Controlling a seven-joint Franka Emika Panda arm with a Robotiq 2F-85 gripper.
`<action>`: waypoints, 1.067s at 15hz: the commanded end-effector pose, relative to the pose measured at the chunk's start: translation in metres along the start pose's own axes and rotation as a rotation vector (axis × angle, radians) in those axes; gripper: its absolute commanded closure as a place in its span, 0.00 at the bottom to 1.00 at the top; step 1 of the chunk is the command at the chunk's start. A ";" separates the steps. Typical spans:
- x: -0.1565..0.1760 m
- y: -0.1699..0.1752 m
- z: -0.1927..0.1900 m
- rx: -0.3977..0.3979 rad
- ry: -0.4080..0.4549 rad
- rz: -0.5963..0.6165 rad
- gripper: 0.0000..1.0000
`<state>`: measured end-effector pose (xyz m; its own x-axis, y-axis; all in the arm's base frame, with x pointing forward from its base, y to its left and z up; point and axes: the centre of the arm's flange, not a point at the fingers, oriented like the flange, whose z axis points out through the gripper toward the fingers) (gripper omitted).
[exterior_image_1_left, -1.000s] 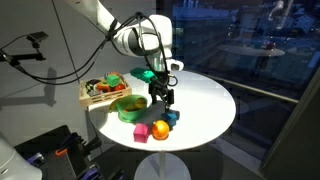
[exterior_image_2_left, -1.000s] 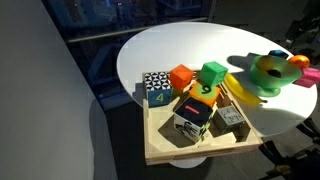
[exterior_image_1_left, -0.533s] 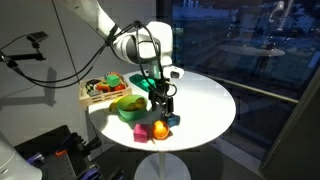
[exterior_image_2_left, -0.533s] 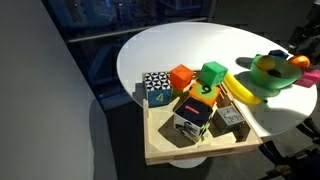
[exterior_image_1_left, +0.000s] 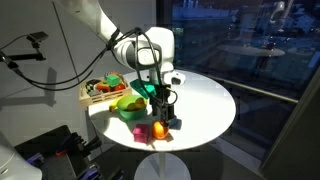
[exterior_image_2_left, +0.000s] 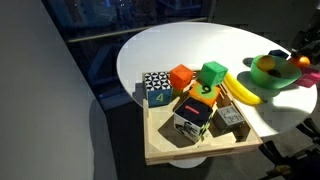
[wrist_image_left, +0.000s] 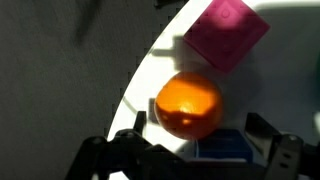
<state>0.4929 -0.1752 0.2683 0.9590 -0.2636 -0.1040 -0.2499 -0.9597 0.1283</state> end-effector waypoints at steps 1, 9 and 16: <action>-0.002 0.006 0.011 0.024 0.024 -0.004 0.00; -0.001 0.006 0.031 0.056 0.046 -0.018 0.00; 0.001 0.009 0.041 0.051 0.037 -0.014 0.44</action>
<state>0.4869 -0.1806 0.2310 0.9636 -0.2550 -0.0804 -0.2478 -0.9647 0.0897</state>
